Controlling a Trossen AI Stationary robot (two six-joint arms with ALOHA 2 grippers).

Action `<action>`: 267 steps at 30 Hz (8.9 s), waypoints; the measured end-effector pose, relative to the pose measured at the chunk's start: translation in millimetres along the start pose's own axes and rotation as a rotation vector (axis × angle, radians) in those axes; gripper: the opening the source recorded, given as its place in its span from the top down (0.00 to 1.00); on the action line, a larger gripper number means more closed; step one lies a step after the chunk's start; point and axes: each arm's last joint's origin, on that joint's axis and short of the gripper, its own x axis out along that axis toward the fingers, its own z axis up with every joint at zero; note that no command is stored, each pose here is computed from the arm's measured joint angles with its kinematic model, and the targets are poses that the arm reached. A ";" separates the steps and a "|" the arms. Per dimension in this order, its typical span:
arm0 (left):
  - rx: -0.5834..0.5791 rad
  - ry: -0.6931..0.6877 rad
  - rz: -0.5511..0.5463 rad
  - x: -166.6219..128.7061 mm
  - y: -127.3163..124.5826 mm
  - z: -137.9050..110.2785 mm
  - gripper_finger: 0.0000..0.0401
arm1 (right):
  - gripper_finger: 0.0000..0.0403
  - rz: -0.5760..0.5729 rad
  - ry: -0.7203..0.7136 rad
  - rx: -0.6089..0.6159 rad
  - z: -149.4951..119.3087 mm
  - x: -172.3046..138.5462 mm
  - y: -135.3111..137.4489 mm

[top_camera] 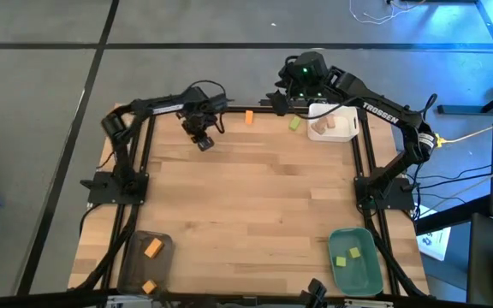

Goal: Sort & place blocks by color
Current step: Put the left yellow block into the black bin, then put the left green block into the blue bin

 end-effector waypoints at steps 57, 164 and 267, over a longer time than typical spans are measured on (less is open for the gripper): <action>-0.379 0.240 -0.400 20.9 -237.9 -332.9 0.62 | 0.35 0.933 0.040 -0.335 -19.3 -11.8 54.9; -0.998 -0.142 -0.189 33.7 68.9 58.5 0.56 | 0.35 0.125 0.128 0.140 -10.6 61.4 -16.1; -0.567 -0.244 -0.053 25.2 29.3 56.3 0.75 | 0.35 0.236 0.166 -0.199 -14.5 43.3 -10.6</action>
